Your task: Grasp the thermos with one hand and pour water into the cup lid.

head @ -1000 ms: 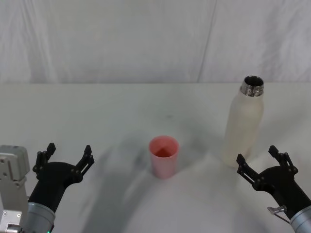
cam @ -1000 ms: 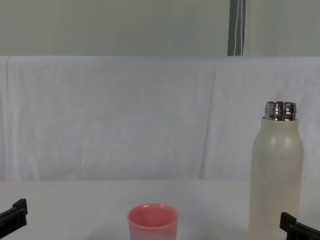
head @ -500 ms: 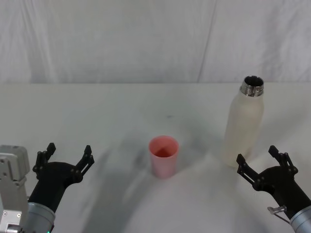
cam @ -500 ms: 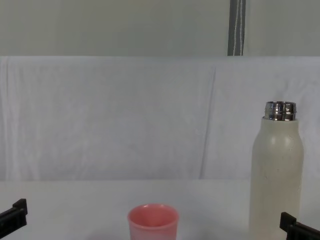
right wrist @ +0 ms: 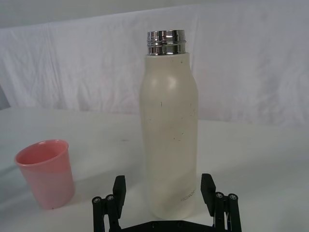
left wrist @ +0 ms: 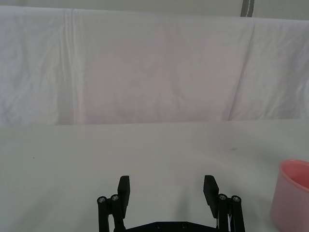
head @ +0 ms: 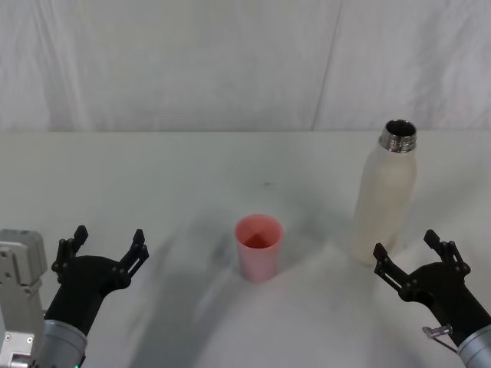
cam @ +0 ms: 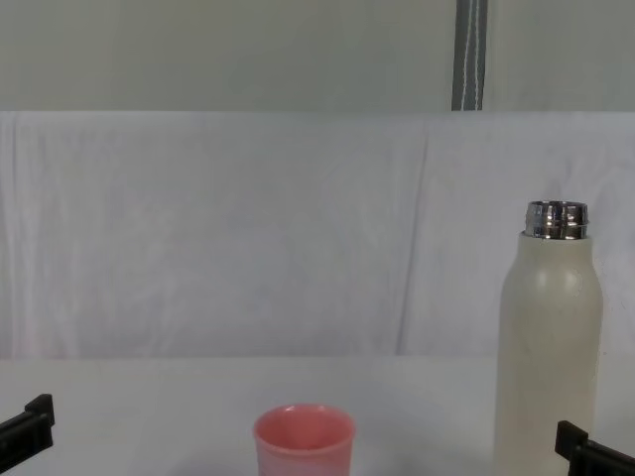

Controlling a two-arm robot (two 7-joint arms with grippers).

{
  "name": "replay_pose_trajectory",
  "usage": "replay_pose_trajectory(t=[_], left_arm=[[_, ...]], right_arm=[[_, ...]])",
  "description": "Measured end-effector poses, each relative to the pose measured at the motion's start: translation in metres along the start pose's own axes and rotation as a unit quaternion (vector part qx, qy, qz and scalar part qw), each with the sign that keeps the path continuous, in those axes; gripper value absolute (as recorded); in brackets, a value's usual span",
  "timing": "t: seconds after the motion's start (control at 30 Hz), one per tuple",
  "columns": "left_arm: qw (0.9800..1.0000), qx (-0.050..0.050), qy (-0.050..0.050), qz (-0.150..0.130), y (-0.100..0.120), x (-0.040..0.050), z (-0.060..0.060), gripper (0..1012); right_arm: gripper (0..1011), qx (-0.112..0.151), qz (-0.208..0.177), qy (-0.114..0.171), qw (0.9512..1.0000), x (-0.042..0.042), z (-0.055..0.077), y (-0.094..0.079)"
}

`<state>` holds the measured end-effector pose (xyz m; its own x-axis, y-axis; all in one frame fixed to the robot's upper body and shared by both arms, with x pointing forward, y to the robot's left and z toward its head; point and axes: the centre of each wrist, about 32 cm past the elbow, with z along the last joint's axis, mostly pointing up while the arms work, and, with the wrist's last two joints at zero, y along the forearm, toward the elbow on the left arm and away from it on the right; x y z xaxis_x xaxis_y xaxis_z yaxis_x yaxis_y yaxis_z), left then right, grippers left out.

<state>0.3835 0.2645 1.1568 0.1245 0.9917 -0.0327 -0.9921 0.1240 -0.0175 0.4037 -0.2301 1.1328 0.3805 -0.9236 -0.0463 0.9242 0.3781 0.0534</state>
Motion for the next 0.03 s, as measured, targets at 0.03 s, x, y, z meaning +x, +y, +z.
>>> replay_pose_trajectory(t=[0.03], left_arm=[[1.0,0.0,0.0,0.0,0.0,0.0,0.0,1001]], right_arm=[[1001,0.0,0.0,0.0,1.0,0.0,0.0,0.0]])
